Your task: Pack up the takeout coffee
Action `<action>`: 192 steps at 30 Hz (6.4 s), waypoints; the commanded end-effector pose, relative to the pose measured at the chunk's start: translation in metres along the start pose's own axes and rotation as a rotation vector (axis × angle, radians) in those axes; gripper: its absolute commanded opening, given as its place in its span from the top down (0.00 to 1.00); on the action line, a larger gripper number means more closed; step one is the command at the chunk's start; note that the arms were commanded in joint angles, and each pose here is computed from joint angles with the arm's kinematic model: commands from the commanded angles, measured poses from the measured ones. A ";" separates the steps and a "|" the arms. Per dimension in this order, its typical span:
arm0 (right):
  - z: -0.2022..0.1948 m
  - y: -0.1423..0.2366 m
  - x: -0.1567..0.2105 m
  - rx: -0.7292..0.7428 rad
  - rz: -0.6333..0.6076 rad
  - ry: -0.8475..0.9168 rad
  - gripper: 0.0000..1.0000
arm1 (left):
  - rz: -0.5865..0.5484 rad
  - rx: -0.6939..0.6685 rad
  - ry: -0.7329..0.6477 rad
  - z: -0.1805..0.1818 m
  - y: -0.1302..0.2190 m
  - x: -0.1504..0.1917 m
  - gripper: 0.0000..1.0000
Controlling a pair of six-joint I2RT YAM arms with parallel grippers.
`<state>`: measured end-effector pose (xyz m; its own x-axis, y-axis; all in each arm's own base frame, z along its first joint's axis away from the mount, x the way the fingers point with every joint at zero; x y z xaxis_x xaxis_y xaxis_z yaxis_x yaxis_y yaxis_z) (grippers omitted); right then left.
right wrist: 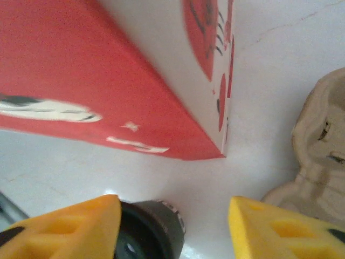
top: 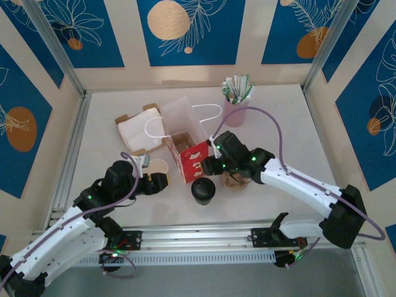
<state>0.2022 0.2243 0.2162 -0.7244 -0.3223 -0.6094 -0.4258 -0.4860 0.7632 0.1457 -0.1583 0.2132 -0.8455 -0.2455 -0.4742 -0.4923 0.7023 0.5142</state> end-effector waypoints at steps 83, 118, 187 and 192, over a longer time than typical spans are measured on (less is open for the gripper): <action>0.024 0.018 0.098 0.240 0.298 0.133 0.22 | -0.046 -0.010 -0.012 0.004 0.018 0.003 0.35; 0.031 0.022 0.089 0.239 0.548 0.027 0.12 | 0.073 -0.055 -0.070 0.006 0.025 0.016 0.19; 0.024 0.013 0.096 0.268 0.635 -0.052 0.29 | 0.049 -0.052 -0.075 0.008 0.030 0.016 0.18; 0.024 0.016 0.095 0.262 0.632 -0.049 0.31 | -0.050 -0.147 -0.096 0.013 0.047 0.003 0.16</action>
<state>0.1199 0.2112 0.1742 -0.8917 -0.4495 -0.0527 -0.0578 -0.0025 0.9983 0.1214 -0.1293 0.2101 -0.8436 -0.1844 -0.5044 -0.4938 0.6353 0.5937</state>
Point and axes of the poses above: each hand's point on the last joint's axis, 136 mm out from that joint toward the fingers, its own y axis back along the fingers, its own z axis along the line the jaws close on, x = y × z, the point moved 5 cm from there along y, back along the fingers, and after that the axes turned 4 degrees about y, right-handed, at the moved point
